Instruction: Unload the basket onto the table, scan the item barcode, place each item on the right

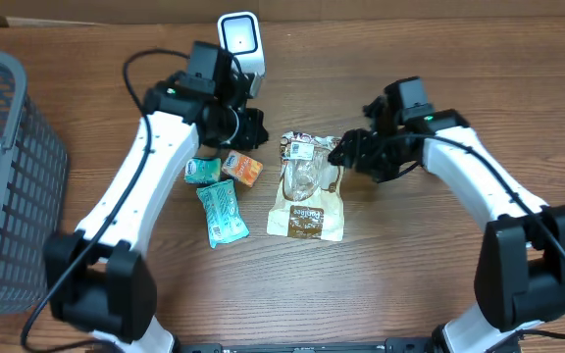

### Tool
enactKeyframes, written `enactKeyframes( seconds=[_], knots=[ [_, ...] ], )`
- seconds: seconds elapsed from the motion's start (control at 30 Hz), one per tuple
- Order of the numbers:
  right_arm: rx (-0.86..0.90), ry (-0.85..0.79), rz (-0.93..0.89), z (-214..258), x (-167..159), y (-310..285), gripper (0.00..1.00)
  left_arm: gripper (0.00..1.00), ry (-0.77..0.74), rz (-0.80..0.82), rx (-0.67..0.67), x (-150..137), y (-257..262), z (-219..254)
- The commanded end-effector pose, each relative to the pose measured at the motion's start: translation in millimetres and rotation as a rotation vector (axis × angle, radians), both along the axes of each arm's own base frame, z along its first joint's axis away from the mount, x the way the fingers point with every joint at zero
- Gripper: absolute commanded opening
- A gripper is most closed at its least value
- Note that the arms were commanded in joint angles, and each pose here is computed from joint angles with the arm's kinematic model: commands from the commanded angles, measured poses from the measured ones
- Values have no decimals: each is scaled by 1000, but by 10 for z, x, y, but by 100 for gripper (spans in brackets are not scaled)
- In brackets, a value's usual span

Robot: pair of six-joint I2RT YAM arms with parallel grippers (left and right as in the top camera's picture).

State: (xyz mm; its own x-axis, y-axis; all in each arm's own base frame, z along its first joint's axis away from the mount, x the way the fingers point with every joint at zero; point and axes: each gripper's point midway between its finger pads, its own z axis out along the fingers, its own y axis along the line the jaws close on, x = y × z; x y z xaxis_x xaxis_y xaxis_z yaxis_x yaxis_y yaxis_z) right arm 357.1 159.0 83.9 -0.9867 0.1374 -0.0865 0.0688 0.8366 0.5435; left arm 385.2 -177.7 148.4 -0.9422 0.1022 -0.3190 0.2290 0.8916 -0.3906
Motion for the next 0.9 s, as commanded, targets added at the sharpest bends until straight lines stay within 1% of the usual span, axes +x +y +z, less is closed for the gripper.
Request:
enactKeyframes(
  seconds=[0.0, 0.17, 0.27, 0.4, 0.5, 0.67, 0.87],
  knots=[
    [33, -12, -16, 165, 25, -61, 64, 4, 163, 22, -121, -101, -236, -306],
    [20, 13, -38, 139, 0, -160, 63, 4, 247, 9, -200, -52, -448, -623],
    [6, 26, -41, 120, -26, -181, 64, 4, 289, 29, -199, -46, -514, -813],
    [-49, 48, -55, 50, -64, -268, 64, 4, 313, 12, -186, -88, -599, -963],
    [-64, 60, -58, 26, -87, -292, 64, 4, 294, -8, -176, -95, -665, -972],
    [-78, 65, -60, 12, -100, -314, 64, 4, 282, -1, -120, -107, -644, -1031],
    [-78, 67, -60, 11, -103, -314, 64, 4, 296, 7, -120, -120, -654, -1073]
  ],
)
